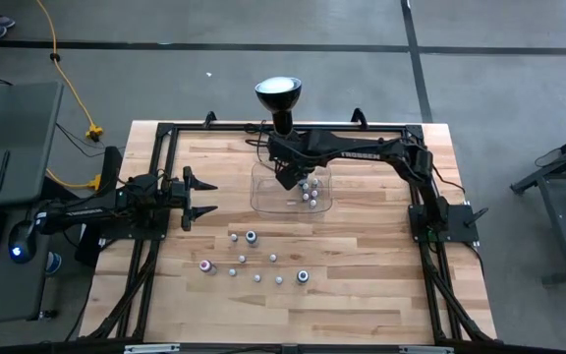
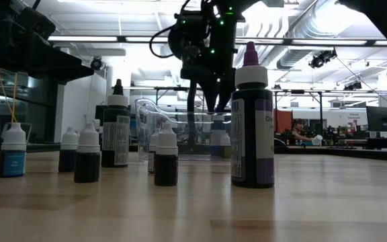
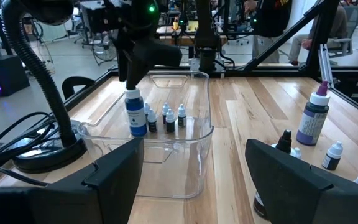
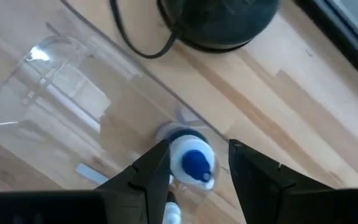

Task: Pick & Place food coloring
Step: Put the small bottom purple food coloring bottle into the transparent bin

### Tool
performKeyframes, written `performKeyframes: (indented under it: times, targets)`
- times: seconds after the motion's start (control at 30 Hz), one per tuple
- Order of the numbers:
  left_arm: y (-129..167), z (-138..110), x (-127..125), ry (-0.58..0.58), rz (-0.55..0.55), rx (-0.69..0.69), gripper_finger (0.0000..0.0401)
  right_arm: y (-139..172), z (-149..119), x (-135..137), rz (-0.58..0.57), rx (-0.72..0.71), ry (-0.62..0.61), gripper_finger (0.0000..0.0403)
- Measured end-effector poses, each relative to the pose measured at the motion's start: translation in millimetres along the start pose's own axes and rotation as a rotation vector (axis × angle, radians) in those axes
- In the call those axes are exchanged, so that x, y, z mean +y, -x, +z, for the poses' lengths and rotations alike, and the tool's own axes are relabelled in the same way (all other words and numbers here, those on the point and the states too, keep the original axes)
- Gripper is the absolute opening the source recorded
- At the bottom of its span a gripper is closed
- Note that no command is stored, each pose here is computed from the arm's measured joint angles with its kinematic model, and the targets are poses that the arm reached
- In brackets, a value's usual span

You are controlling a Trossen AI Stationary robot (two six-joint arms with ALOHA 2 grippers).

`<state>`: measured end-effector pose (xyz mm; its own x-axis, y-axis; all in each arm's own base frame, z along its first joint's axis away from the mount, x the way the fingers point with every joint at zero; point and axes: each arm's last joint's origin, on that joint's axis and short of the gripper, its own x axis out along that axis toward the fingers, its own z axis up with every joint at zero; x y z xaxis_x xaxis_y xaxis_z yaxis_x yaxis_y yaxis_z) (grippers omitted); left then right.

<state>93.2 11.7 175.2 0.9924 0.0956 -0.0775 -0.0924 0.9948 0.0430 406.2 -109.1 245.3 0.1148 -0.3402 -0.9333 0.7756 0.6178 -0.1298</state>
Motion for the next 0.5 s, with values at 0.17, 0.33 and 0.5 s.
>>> performKeyframes:
  times: [0.17, 0.33, 0.5]
  targets:
    - [0.0, 0.0, 0.0, 0.000, 0.000, 0.000, 0.0278, 14.5, -1.0, -5.9, 0.004, -0.016, -0.004, 0.0152]
    - [0.0, 0.0, 0.0, 0.000, 0.000, 0.000, 0.0278, 45.7, -8.7, -12.3, -0.019, -0.079, 0.009, 0.0152]
    - [0.0, 0.1, 0.0, 0.000, 0.000, 0.000, 0.0278, 89.8, -31.0, -17.4, -0.038, -0.129, 0.063, 0.0152]
